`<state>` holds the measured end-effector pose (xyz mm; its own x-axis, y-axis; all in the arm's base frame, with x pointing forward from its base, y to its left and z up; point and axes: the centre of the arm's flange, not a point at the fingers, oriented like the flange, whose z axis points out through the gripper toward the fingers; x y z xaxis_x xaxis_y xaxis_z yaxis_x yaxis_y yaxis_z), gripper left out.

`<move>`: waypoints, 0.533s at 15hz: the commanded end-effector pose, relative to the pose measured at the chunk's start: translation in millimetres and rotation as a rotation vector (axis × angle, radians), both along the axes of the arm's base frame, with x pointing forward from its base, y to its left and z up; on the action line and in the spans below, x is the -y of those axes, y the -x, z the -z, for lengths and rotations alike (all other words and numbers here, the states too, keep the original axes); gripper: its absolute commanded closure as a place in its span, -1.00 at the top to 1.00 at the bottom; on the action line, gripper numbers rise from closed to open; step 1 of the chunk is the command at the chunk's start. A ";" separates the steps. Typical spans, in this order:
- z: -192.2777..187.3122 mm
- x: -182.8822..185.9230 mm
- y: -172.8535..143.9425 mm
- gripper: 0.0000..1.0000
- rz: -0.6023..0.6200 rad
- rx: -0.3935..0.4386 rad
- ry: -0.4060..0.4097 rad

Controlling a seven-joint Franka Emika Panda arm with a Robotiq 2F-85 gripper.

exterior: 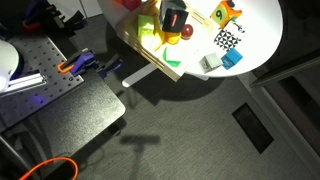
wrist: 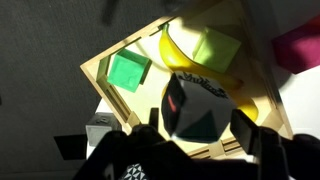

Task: Pick up the block with the letter a on it and put it in the tray

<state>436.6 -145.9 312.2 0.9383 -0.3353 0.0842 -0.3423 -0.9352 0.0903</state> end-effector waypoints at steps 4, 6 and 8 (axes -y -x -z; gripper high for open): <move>-8.6 -41.6 5.0 1.00 -0.135 -0.046 -0.039; -9.7 -55.6 8.6 1.00 -0.196 -0.075 -0.071; -12.4 -66.9 12.5 1.00 -0.254 -0.104 -0.107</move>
